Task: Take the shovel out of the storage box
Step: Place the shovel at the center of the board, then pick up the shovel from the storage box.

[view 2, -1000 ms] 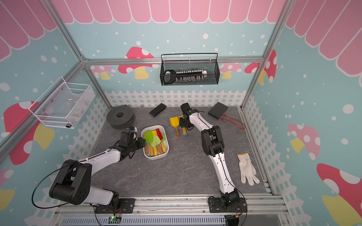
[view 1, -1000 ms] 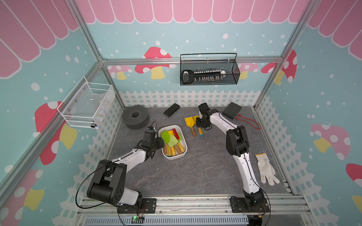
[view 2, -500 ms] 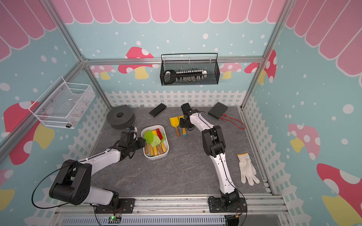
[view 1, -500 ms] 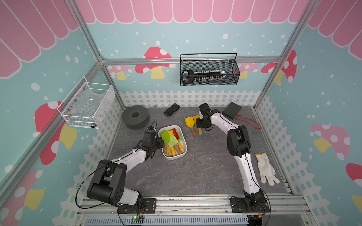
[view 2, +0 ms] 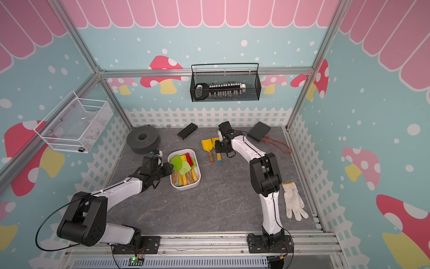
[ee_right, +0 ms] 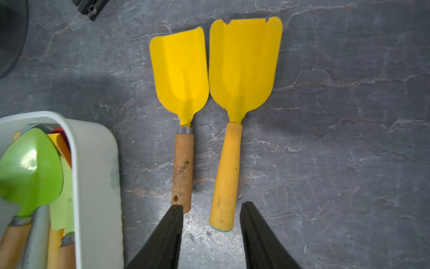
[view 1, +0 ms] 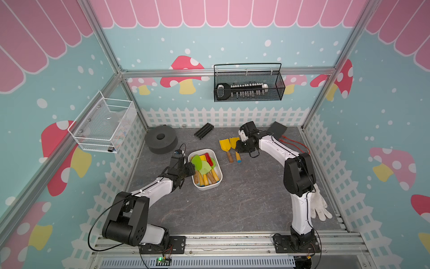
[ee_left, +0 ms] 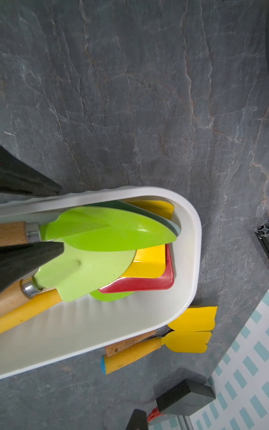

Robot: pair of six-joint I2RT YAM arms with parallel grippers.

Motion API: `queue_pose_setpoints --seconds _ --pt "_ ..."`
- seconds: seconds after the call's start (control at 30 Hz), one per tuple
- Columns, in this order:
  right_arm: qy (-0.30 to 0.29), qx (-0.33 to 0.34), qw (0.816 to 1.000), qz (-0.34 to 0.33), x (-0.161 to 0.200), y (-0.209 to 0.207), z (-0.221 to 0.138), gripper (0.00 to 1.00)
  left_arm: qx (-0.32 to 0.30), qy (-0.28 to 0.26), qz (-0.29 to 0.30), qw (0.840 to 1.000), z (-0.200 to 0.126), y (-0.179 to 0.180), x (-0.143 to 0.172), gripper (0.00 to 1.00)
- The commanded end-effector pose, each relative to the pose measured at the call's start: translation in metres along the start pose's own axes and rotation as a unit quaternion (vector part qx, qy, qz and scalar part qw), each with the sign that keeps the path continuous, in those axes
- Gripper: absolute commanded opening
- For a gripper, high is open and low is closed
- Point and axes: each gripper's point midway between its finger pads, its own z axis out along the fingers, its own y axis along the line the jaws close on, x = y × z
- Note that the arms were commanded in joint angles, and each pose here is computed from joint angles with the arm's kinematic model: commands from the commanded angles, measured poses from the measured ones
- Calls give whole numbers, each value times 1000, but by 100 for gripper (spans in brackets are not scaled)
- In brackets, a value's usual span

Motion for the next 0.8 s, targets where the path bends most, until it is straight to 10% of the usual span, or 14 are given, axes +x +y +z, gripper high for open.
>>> queue_pose_setpoints --seconds 0.0,0.4,0.77 --pt "-5 -44 999 -31 4 26 -17 45 1 -12 7 1000 -5 -3 -9 37" --pt "44 -179 970 -156 60 141 -36 45 3 -10 5 1000 -5 -4 -9 37" --pt "91 -253 959 -94 89 199 -5 45 6 -9 5 1000 -4 -4 -8 34"
